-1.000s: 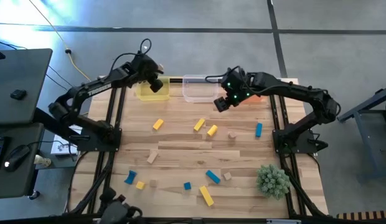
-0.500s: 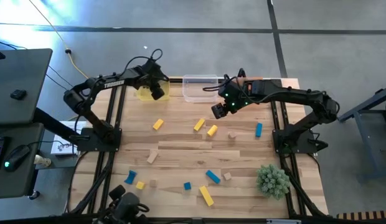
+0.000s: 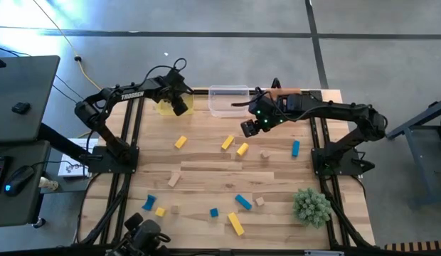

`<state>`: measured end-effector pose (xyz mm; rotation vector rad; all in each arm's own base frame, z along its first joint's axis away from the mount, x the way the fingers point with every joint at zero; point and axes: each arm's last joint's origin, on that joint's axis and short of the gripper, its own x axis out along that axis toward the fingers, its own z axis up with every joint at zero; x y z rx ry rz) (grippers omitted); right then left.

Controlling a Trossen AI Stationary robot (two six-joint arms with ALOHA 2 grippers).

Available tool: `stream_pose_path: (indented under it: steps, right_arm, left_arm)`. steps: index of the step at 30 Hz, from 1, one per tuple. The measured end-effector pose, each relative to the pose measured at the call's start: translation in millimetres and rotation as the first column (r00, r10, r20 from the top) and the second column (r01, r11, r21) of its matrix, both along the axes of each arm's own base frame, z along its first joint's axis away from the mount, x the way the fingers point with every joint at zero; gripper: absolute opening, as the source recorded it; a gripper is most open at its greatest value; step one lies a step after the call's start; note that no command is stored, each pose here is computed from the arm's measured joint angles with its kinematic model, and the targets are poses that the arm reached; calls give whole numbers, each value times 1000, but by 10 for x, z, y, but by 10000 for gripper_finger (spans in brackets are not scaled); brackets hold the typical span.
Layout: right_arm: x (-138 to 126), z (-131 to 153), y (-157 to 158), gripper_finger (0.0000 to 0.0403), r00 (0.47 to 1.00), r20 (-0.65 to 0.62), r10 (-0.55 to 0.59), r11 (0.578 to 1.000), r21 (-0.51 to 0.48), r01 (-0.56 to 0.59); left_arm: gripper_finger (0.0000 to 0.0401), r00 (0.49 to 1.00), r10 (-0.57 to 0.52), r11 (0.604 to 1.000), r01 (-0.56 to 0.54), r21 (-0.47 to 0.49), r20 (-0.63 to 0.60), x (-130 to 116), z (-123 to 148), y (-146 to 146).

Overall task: Sort & place blocks by color
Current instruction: Put the brown block into the yellow bin, then put the yellow block into the transparent bin

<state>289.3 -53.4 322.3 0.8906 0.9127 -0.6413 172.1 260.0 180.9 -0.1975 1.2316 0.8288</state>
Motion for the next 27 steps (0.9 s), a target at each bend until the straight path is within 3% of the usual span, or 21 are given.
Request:
stream_pose_path:
  steps: [7,15,21,27]
  right_arm:
    - [69,24,189,197,998,53,26,999,21,-27]
    - [220,123,455,197,969,220,114,993,-8,-115]
    - [316,225,693,197,915,357,187,982,-39,-185]
    - [382,347,941,197,830,493,260,963,-74,-257]
  left_arm:
    - [198,1000,24,1000,-24,2,16,2,10,3]
    - [208,999,41,999,-41,-14,14,52,269,62]
    - [209,999,43,999,-42,-16,33,57,528,13]
    - [209,977,26,999,-20,-30,211,87,851,-247]
